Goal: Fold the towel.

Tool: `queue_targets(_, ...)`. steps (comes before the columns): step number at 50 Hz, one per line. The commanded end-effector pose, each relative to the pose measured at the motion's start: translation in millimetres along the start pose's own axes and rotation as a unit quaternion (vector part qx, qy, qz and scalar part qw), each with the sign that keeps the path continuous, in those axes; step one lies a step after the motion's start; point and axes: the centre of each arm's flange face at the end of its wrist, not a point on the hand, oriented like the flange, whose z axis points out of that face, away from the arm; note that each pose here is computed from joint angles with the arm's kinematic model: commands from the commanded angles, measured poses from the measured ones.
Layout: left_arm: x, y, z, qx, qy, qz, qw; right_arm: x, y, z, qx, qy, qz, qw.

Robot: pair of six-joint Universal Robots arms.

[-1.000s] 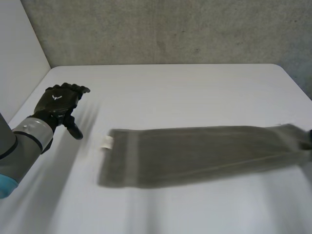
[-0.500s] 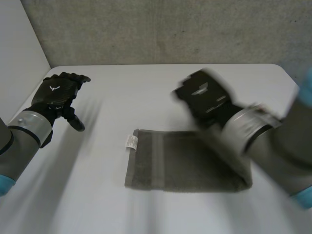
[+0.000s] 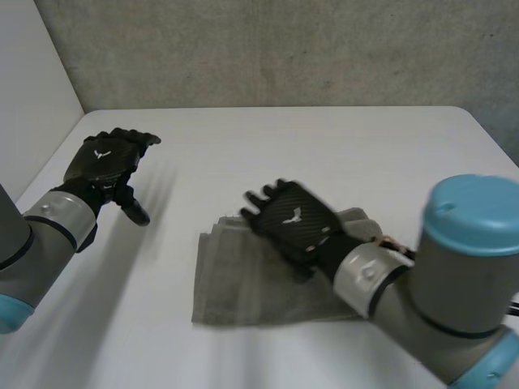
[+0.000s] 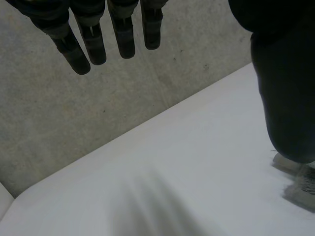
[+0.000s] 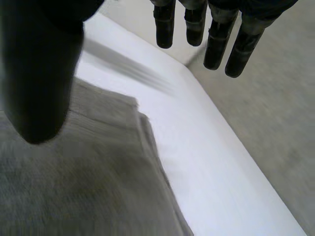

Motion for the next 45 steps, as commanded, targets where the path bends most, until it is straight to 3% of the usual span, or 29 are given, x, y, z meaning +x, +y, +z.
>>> queue_targets(1, 5.8, 1.1, -1.9, -0.001, 0.008, 0.0, 1.0, 30.1, 41.7, -33.2, -0.085, 0.054, 0.067, 0.993)
queue_targets(9, 9.1, 3.6, -2.0, -0.005, 0.013, 0.0, 1.0, 44.0, 90.4, -56.9, -0.179, 0.081, 0.084, 0.977)
queue_targets(27, 12.8, 6.0, -2.7, -0.009, 0.019, -0.001, 1.0, 57.2, 108.0, -53.9, -0.22, 0.112, 0.062, 0.967)
queue_targets(36, 12.7, 5.0, -3.0, -0.007, 0.018, 0.0, 1.0, 63.6, 59.9, -41.9, -0.16, 0.137, 0.002, 0.978)
queue_targets(45, 5.5, -1.6, -1.4, 0.003, 0.007, 0.001, 1.0, 9.5, -15.1, -6.0, -0.046, 0.082, -0.065, 0.993)
